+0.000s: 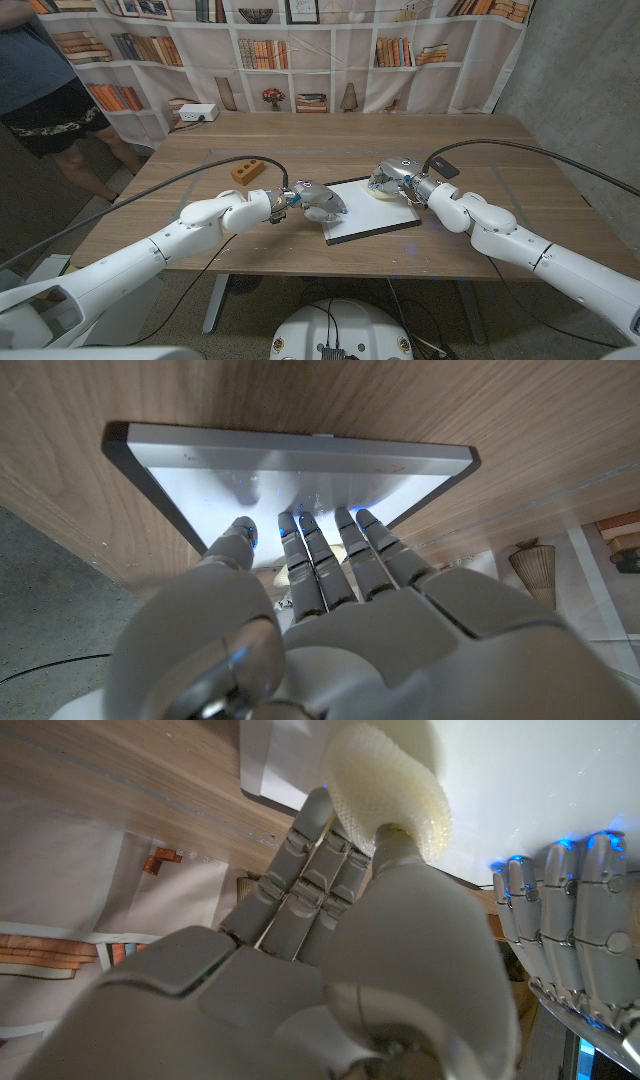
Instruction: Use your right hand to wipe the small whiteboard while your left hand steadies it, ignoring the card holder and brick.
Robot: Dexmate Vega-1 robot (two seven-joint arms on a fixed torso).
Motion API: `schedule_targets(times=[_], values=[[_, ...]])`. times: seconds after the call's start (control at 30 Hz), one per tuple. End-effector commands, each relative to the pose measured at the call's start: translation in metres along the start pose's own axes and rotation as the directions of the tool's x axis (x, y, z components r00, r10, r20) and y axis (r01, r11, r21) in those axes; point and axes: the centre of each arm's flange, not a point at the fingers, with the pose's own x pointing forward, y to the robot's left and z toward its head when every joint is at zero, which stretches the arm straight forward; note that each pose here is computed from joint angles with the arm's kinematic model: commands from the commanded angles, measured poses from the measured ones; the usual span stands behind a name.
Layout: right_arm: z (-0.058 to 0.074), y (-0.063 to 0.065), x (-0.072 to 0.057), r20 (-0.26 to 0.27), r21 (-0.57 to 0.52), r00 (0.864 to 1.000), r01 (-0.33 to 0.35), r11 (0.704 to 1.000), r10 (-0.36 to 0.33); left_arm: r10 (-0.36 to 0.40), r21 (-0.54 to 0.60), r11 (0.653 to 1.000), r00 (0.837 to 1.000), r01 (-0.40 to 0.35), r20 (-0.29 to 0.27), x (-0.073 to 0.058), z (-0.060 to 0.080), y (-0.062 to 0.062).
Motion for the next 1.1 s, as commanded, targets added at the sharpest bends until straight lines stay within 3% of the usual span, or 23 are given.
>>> schedule_targets(times=[0.03, 0.23, 0.57, 0.87, 1.1], values=[[0.024, 0.022, -0.021, 0.05, 0.079, 0.996, -0.072, 0.994, 0.068, 0.009, -0.003, 1.0, 1.0, -0.009, 0.003, 0.001, 0.0, 0.001], [0.042, 0.021, -0.035, 0.093, 0.125, 0.994, -0.073, 0.989, 0.062, 0.007, -0.002, 1.0, 1.0, -0.007, 0.014, 0.002, 0.001, -0.001], [0.043, 0.032, -0.04, 0.061, 0.144, 0.995, -0.09, 0.985, 0.082, -0.015, -0.006, 1.0, 1.0, 0.015, 0.027, 0.0, 0.003, -0.006], [0.019, 0.039, -0.016, -0.02, 0.059, 0.997, -0.068, 0.996, 0.069, -0.015, 0.0, 1.0, 1.0, 0.015, 0.026, -0.001, 0.006, -0.008], [0.001, 0.034, 0.002, -0.062, 0.028, 0.996, -0.064, 0.998, 0.066, -0.016, -0.002, 1.0, 1.0, 0.016, 0.024, -0.002, 0.007, -0.008]])
